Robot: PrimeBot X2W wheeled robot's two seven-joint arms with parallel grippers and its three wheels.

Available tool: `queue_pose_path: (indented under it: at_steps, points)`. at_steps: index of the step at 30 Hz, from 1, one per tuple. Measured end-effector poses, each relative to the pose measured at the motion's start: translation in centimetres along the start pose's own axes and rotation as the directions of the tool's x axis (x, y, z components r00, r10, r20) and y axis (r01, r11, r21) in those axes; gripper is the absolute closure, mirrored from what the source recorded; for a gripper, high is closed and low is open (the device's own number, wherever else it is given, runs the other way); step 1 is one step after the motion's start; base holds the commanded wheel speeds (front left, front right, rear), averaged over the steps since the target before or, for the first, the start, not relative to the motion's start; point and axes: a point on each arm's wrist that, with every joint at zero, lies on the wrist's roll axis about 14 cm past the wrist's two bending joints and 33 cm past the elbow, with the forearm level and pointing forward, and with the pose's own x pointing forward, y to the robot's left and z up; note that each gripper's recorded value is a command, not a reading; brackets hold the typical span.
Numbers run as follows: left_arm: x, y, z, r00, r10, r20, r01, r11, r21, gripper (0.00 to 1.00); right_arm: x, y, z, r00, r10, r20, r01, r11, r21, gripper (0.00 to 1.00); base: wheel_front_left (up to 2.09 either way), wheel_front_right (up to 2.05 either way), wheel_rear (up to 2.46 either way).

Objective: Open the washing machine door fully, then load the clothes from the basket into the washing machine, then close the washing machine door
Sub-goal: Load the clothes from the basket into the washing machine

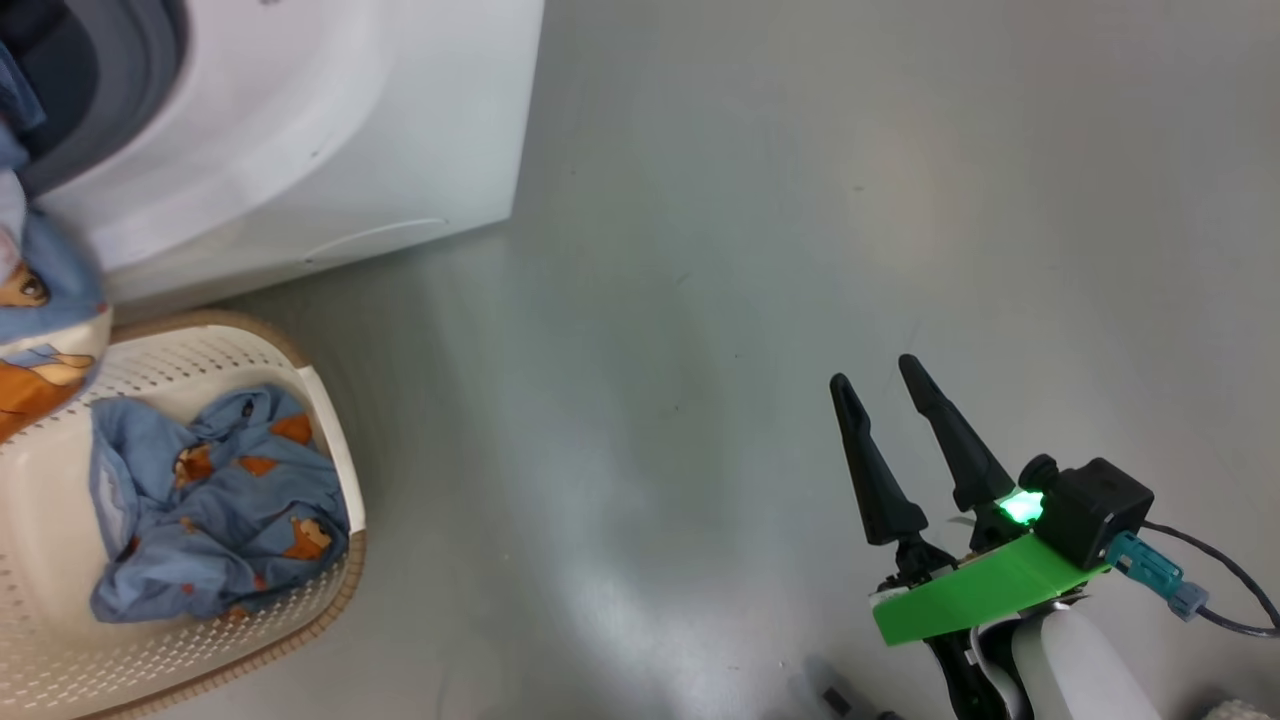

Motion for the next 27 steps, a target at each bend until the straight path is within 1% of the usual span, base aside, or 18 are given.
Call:
queue_pose_path:
  at_steps: [6,10,20,24,27]
  points:
    - [3.9,-0.7,-0.7,0.999,-0.030,-0.039,0.028,0.999,-0.034,1.00,0.5,-0.2,-0.9,1.000,-0.002,-0.023,0.002,1.000,0.002,0.00,0.00,0.00,0.00]
    - [5.7,-1.1,-1.9,0.994,-0.046,-0.098,0.042,0.998,-0.039,1.00,0.6,0.0,-2.0,0.999,0.003,-0.053,-0.003,1.000,0.007,0.00,0.00,0.00,0.00]
    - [8.3,-0.7,-5.4,0.966,-0.049,-0.253,0.036,0.998,-0.055,1.00,0.6,0.7,-4.8,0.991,0.021,-0.131,-0.015,0.999,0.049,0.00,0.00,0.00,0.00]
    - [9.7,-0.4,-5.3,0.965,-0.047,-0.257,0.030,0.997,-0.069,1.00,0.4,0.7,-5.5,0.988,0.019,-0.151,-0.011,0.998,0.058,0.00,0.00,0.00,0.00]
    - [10.8,-0.4,-4.1,0.981,-0.044,-0.190,0.031,0.997,-0.070,1.00,0.3,0.6,-5.8,0.987,0.016,-0.162,-0.006,0.998,0.057,0.00,0.00,0.00,0.00]
